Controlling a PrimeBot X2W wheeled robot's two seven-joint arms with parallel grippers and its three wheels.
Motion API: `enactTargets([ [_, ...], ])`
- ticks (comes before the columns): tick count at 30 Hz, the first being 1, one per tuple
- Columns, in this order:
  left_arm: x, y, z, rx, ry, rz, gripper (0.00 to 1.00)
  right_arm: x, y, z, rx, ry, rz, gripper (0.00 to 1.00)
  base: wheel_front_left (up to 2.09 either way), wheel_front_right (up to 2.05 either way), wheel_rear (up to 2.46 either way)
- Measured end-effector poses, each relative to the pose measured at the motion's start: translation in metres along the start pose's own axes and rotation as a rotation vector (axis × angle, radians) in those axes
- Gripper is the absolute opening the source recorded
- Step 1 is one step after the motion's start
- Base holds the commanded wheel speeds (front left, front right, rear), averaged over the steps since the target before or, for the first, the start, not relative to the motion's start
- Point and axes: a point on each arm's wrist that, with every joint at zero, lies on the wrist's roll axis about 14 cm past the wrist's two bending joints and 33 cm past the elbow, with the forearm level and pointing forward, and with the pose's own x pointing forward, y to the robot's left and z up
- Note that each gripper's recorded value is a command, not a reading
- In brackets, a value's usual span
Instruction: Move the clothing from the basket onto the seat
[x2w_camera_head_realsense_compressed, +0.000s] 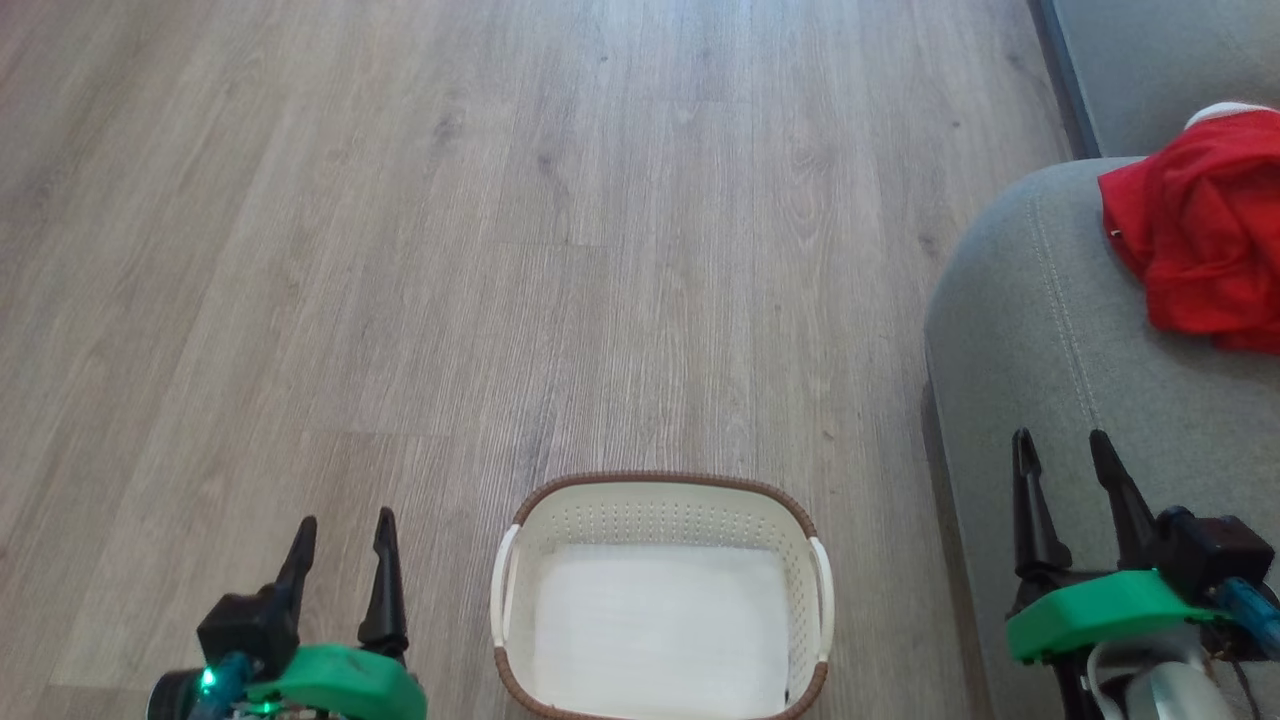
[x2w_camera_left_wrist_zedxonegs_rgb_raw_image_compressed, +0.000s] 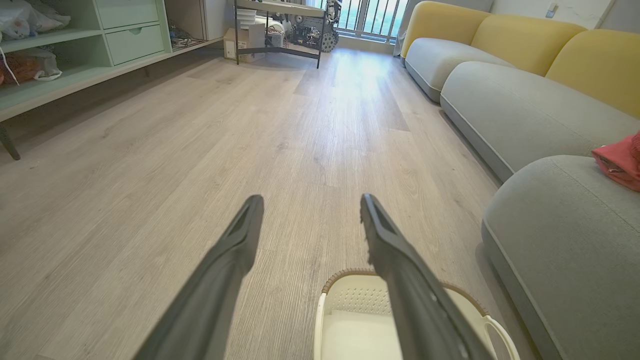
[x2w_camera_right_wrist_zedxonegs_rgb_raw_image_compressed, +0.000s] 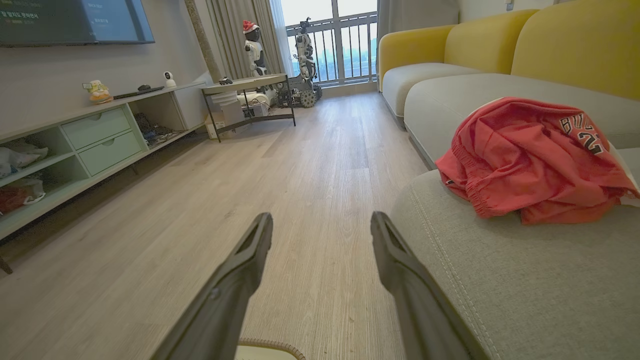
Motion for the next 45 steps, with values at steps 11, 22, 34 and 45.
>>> enactTargets([
  [11,-0.014,0.007,-0.036,0.004,0.116,0.028,0.0,-0.016,-0.006,-0.037,0.017,0.121,-0.029,0.0,0.0,0.0,0.0],
  [22,-0.016,0.006,-0.046,-0.112,0.171,0.044,0.0,-0.023,-0.014,-0.045,0.128,0.151,-0.08,0.0,0.0,0.0,0.0],
  [34,-0.012,0.009,-0.049,-0.245,0.2,0.066,0.0,-0.025,-0.021,-0.047,0.256,0.159,-0.127,0.0,0.0,0.0,0.0],
  [45,-0.005,0.01,-0.046,-0.368,0.209,0.078,0.0,-0.026,-0.026,-0.047,0.375,0.16,-0.163,0.0,0.0,0.0,0.0],
])
